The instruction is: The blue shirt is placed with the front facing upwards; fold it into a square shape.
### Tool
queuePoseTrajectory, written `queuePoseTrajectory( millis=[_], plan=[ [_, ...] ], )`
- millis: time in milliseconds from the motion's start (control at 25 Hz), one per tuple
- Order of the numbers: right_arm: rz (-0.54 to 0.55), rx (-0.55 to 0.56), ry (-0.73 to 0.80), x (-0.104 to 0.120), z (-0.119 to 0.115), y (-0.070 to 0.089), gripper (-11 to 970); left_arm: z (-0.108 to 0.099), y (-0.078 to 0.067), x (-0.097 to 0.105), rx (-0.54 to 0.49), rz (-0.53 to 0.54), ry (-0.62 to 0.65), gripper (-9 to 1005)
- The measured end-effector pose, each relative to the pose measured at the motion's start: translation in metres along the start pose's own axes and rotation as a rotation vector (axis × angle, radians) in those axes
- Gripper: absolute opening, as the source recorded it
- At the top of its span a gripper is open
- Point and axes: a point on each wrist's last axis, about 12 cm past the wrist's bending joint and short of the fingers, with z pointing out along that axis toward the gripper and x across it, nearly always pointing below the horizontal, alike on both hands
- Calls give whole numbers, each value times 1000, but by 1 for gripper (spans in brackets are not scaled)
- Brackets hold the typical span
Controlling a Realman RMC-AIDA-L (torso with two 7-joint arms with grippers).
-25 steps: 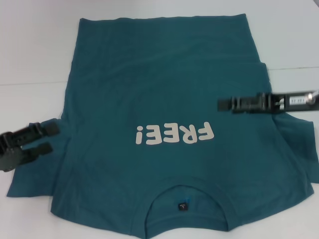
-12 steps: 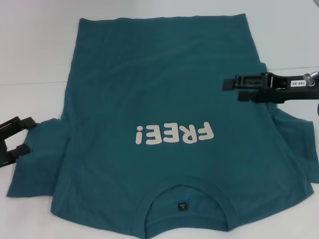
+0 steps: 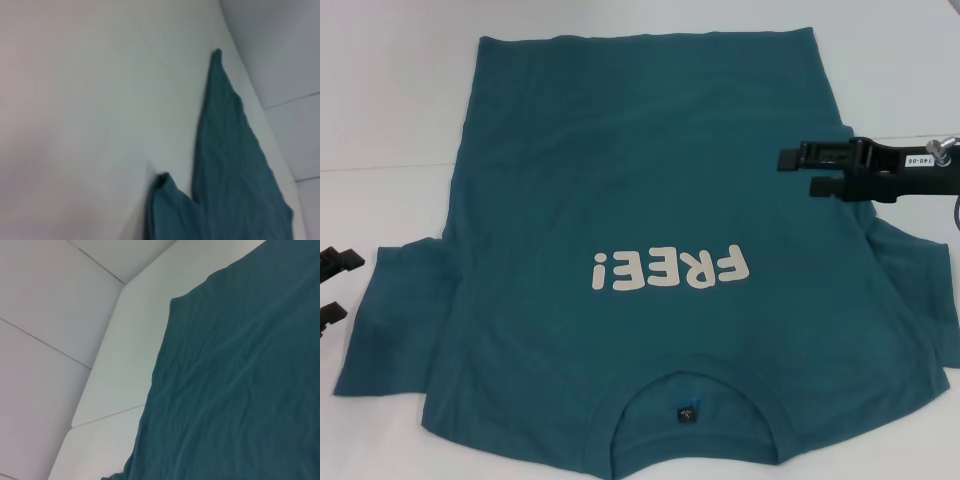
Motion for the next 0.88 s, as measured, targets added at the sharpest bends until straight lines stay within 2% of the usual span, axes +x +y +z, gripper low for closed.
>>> queuePoseTrajectory(
  millis=[280,520,880],
  plan=[
    [-6,-1,-1,-1,0,1,896,11,-1,-4,-66,84,-22,903],
    [-1,0,-5,0,-1,-1,895,21,-1,-6,-113,108,-17,903],
    [2,1,-6,1,-2,-2,895,22,1,-5,-129,120,-18,903]
  ],
)
